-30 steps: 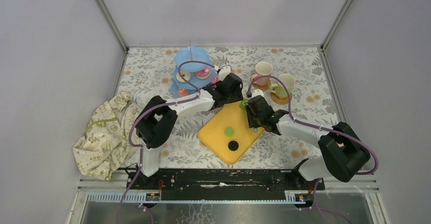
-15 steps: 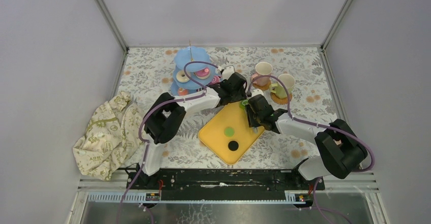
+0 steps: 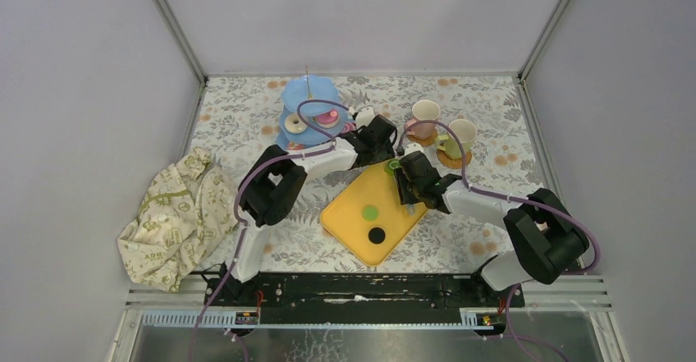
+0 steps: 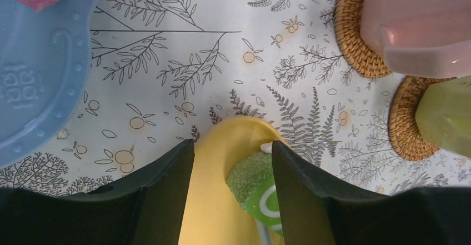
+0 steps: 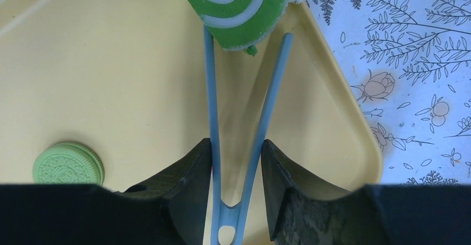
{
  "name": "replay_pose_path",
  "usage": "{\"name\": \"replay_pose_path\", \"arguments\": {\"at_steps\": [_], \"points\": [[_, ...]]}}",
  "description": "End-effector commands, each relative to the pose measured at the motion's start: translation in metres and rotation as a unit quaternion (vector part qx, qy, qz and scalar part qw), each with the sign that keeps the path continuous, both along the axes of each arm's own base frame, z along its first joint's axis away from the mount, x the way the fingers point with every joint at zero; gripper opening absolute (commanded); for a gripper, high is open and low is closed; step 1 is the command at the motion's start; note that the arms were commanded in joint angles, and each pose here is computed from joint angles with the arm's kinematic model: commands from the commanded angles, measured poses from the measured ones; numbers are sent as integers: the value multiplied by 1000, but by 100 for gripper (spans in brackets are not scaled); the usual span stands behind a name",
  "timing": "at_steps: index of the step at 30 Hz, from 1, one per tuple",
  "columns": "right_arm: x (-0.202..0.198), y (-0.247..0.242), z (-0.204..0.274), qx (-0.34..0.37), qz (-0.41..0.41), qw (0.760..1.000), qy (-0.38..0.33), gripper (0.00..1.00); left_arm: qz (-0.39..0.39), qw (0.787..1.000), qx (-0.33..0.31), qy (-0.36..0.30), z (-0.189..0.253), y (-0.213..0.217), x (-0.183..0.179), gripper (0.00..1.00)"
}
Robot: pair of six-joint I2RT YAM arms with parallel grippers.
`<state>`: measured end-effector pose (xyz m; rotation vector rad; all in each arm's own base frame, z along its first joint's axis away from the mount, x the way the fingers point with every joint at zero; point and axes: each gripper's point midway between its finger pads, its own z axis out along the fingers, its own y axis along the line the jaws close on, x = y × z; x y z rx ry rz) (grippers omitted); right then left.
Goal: Serve the afternoon tea
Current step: Pick up the desert from the tray.
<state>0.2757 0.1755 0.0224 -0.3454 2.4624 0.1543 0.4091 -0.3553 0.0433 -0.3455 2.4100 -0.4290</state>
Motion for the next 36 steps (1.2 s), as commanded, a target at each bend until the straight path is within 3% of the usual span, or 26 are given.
{"name": "replay_pose_path", "arguments": {"at_steps": [1, 29, 36], "points": [[21, 9, 16, 14, 1, 999, -29, 44, 5, 1000, -8, -2, 3, -5, 7, 61], [36, 19, 10, 15, 2, 1000, -23, 51, -30, 999, -4, 35, -27, -7, -20, 59], [31, 16, 4, 10, 1, 1000, -11, 58, -29, 999, -4, 38, -31, -5, -24, 59]]}}
